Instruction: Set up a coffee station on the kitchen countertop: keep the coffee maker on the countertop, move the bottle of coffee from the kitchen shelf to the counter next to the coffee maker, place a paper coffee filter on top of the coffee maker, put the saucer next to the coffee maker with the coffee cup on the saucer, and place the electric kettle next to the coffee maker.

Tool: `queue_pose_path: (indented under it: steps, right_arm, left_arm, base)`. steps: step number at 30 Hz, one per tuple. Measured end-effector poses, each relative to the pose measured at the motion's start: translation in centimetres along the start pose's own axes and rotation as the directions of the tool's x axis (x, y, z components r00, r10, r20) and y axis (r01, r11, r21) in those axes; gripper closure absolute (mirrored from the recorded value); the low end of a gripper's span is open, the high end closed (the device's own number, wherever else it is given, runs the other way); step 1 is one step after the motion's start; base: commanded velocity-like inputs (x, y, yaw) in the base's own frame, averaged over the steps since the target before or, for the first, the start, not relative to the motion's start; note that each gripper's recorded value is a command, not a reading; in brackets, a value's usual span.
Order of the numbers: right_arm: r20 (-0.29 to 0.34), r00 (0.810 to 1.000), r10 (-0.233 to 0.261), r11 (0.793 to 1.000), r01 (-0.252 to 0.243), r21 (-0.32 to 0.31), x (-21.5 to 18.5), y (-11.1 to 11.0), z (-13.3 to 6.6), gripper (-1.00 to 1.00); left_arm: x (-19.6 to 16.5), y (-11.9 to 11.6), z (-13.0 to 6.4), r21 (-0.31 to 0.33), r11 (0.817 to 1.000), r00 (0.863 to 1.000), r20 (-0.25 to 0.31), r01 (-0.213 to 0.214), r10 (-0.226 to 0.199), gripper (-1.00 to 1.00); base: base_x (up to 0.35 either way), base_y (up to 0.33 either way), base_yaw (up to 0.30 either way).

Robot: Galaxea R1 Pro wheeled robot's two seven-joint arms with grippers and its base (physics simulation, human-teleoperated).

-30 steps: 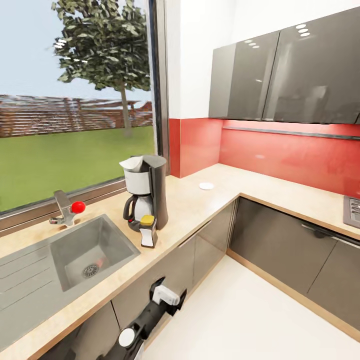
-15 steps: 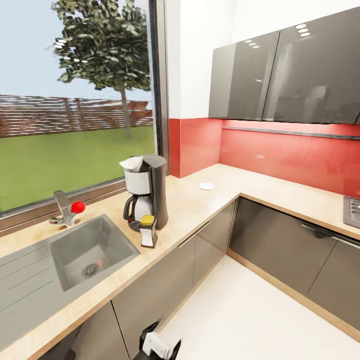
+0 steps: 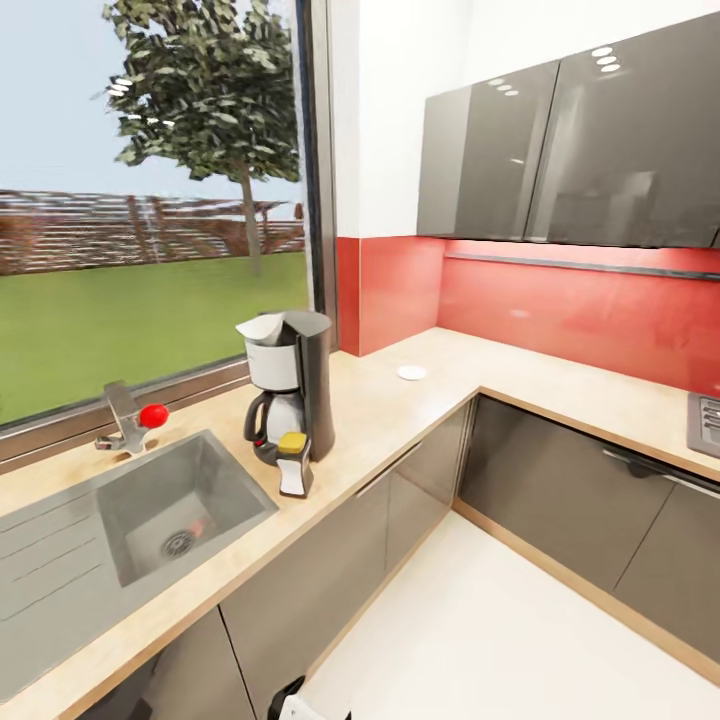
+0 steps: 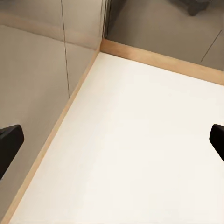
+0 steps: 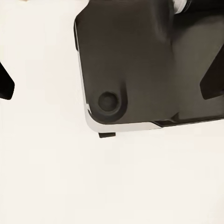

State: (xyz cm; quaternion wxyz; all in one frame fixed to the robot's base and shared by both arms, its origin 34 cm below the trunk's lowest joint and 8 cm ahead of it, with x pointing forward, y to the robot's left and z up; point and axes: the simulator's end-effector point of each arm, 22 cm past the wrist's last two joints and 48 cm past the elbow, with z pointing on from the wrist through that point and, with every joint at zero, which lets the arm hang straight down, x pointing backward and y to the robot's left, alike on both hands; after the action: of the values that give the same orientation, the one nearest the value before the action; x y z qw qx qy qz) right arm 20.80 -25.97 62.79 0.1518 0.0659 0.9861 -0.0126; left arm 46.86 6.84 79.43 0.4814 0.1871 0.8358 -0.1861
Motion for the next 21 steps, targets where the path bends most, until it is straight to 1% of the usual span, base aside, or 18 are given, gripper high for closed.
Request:
queue_pose_path:
  steps: [7,9,15,21]
  right_arm:
    - [0.003,1.0,0.0,1.0,0.0,0.003,-0.14,-0.22,0.01,-1.0]
    - [0.003,1.0,0.0,1.0,0.0,0.003,-0.16,-0.26,0.02,-1.0]
    - [0.006,1.0,0.001,1.0,-0.001,0.002,-0.26,-0.24,0.03,-1.0]
    - [0.009,1.0,0.001,1.0,-0.001,0.002,-0.4,-0.22,0.04,-1.0]
  left_arm:
    - [0.04,-0.01,-0.01,-0.001,1.0,1.0,-0.001,0.001,-0.001,-1.0]
    - [0.04,-0.01,-0.01,-0.001,1.0,1.0,-0.001,0.001,-0.001,-1.0]
    - [-0.05,-0.11,0.02,0.001,1.0,1.0,0.001,-0.001,0.001,-1.0]
    - [-0.17,-0.12,0.04,0.001,1.0,1.0,0.003,-0.003,0.003,-1.0]
  base:
    - [0.225,-0.154,-0.003]
    - [0.22,-0.189,-0.103]
    - [0.161,-0.229,-0.207]
    - [0.044,-0.265,-0.249]
